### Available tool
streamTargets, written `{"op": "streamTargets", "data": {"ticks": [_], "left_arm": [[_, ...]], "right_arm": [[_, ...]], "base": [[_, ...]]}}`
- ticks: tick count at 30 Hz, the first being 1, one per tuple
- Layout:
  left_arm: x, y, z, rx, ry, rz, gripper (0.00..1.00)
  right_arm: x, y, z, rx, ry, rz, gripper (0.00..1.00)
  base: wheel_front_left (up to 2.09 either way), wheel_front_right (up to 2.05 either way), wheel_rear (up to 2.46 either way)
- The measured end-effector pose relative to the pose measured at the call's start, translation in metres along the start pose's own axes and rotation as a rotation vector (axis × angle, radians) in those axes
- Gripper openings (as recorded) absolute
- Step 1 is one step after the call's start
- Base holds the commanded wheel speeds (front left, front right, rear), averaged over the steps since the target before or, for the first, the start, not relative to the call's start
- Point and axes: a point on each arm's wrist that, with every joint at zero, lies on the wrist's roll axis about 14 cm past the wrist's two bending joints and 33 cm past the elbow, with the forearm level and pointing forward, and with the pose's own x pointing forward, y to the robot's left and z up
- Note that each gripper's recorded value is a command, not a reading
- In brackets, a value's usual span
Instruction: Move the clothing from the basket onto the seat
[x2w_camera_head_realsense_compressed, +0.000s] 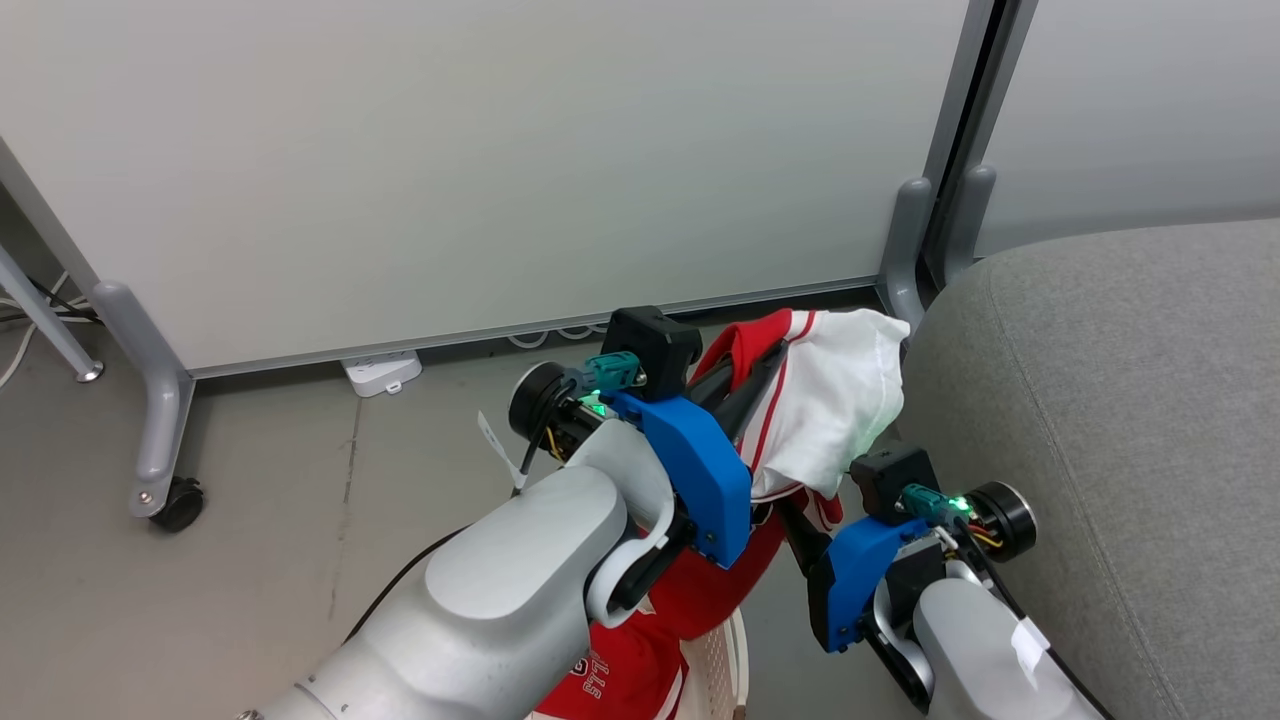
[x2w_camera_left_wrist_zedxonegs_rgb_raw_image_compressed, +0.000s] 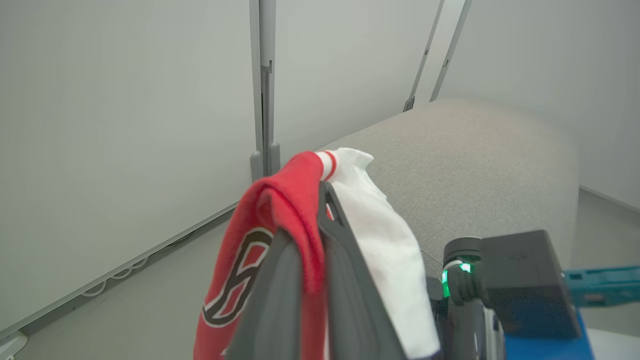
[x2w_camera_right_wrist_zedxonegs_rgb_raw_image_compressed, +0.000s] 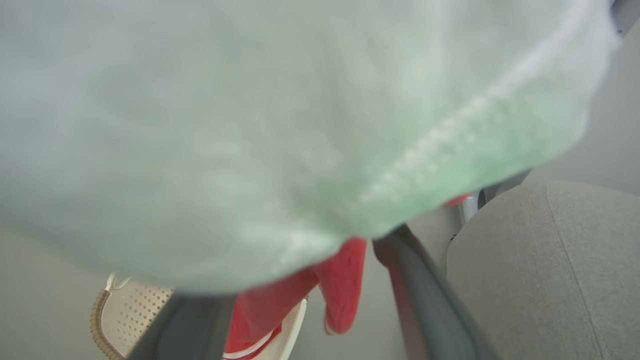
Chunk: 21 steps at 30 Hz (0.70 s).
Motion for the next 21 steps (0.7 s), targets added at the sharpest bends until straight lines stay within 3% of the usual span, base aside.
{"op": "streamTargets", "data": {"ticks": [1,2,3,4,21], "left_arm": [[0.000,-0.002,0.000,0.003,0.001,-0.005,0.00],[0.000,-0.003,0.001,0.002,-0.001,-0.009,0.00],[-0.001,-0.005,0.001,0.002,-0.003,-0.013,0.00],[-0.001,-0.006,0.002,0.003,-0.004,-0.014,0.00],[-0.001,-0.010,0.001,0.005,-0.003,-0.010,0.00]], "right_arm": [[0.002,0.000,0.001,-0.008,0.002,0.002,1.00],[0.003,-0.001,0.000,-0.012,0.006,0.002,0.78],[0.004,-0.002,0.000,-0.017,0.013,0.003,0.62],[0.005,-0.003,0.000,-0.021,0.014,0.003,0.00],[0.003,-0.006,0.010,-0.005,-0.032,-0.001,0.00]], "base": [[0.00,0.00,0.00],[0.00,0.00,0.00],[0.00,0.00,0.00],[0.00,0.00,0.00],[0.00,0.00,0.00]]}}
